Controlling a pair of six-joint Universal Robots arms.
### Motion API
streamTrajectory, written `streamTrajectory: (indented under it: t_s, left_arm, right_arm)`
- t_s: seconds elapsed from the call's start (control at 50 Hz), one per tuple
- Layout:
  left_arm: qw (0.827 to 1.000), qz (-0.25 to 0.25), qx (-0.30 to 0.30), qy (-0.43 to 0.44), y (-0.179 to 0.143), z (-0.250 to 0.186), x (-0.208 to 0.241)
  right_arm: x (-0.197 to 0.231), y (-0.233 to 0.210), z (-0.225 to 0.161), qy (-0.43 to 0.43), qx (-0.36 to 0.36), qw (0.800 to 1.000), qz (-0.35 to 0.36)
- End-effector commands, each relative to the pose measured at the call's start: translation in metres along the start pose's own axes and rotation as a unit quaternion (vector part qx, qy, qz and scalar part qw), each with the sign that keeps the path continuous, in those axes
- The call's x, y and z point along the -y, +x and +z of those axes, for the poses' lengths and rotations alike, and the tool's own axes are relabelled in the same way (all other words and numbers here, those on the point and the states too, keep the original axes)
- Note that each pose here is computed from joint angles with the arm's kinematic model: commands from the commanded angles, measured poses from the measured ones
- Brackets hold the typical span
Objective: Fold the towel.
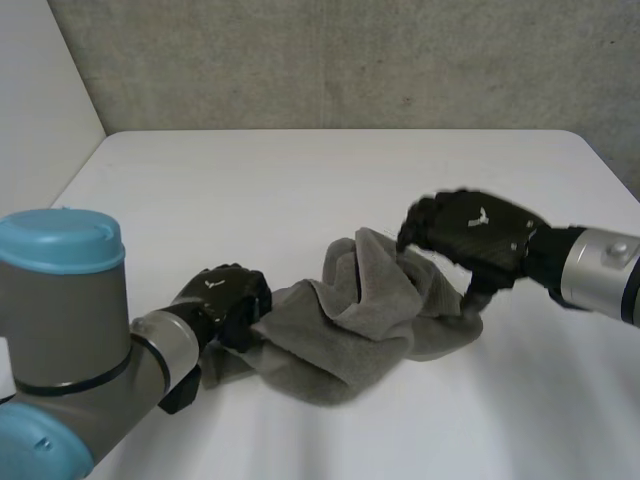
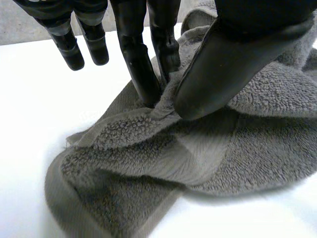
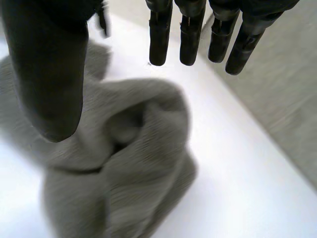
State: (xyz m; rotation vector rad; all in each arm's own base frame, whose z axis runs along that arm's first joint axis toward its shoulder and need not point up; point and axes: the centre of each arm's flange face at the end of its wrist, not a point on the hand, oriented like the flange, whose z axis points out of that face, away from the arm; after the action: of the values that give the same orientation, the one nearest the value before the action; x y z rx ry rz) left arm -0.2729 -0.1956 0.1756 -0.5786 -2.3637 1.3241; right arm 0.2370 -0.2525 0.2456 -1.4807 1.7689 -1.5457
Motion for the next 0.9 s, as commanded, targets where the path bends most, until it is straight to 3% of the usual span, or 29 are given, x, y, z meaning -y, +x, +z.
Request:
streamTrajectory:
  t_s: [0.02,0.32,0.52,0.7,0.82,0.9]
  left_arm:
    - [1.0,0.001,0.004,0.006,-0.001,-0.014,0.0]
    - [0.999,0.038,-0.005,0.034,0.005,-0.019,0.014]
    - [0.996,0.043,-0.017,0.075,0.009,0.016,0.049]
    - [0.997,0.037,-0.063,0.021,0.009,0.059,0.046]
    - [0.995,0.043,-0.091,-0.026,0.011,0.083,0.029]
    - [0.99,0.083,-0.1,-0.049,0.01,0.094,0.015]
  right_arm:
    - [0.018,0.003,0.009,0.068,-0.033,0.997,-0.024]
    - [0.007,-0.013,0.079,0.09,0.006,0.994,-0.065]
    - [-0.022,-0.02,0.11,0.009,0.045,0.988,-0.149]
    - [-0.042,-0.027,0.107,-0.068,0.064,0.978,-0.187]
    - [-0.035,-0.031,0.087,-0.076,0.07,0.982,-0.155]
    - [-0.022,-0.024,0.064,-0.054,0.047,0.991,-0.112]
